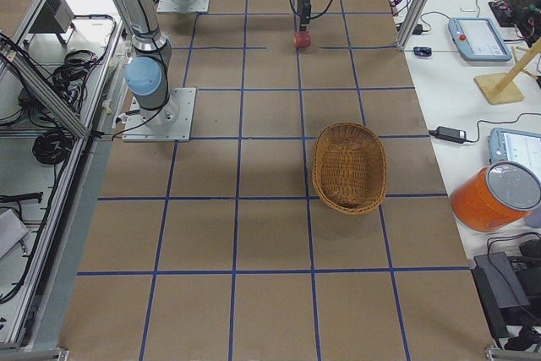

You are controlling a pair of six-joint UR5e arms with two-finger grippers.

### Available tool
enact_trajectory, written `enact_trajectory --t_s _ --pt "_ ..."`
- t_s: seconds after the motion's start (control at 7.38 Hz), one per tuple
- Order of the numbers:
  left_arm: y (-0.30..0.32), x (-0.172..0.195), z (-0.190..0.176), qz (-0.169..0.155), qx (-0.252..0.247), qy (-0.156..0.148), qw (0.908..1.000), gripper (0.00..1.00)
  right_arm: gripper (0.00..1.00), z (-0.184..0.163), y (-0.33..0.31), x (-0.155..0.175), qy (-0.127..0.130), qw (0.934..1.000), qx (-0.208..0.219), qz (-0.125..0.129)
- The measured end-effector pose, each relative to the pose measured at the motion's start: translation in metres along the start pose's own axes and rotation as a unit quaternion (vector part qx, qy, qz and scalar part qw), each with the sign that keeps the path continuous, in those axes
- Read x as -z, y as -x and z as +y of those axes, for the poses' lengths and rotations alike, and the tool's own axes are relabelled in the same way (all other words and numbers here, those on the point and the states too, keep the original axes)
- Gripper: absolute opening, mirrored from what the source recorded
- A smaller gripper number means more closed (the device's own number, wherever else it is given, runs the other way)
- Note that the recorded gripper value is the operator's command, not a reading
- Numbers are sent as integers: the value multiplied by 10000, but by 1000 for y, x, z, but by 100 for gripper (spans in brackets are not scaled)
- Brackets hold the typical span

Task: Put all apples into basket
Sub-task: 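Release the red apple at center while the right gripper reaches toward it, then grasp the red apple with the right gripper while the left grasps the green apple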

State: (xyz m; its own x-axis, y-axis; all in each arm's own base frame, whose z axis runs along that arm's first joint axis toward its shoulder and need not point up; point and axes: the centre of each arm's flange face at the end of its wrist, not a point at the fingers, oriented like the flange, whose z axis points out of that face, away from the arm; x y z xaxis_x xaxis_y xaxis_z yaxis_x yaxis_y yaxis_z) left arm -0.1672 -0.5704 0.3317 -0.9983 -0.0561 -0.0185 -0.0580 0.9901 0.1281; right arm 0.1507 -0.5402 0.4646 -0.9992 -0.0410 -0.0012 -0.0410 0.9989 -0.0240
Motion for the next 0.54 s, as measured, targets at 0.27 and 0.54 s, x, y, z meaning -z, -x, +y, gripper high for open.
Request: enact_trajectory --t_s 0.27,0.54 --pt "101 0 9 -442 -617 347 9965 100 100 -28 77 -59 -305 9995 92 -50" --pt "217 -19 31 -505 -839 719 9926 100 100 -43 166 -137 -508 9986 9 -135"
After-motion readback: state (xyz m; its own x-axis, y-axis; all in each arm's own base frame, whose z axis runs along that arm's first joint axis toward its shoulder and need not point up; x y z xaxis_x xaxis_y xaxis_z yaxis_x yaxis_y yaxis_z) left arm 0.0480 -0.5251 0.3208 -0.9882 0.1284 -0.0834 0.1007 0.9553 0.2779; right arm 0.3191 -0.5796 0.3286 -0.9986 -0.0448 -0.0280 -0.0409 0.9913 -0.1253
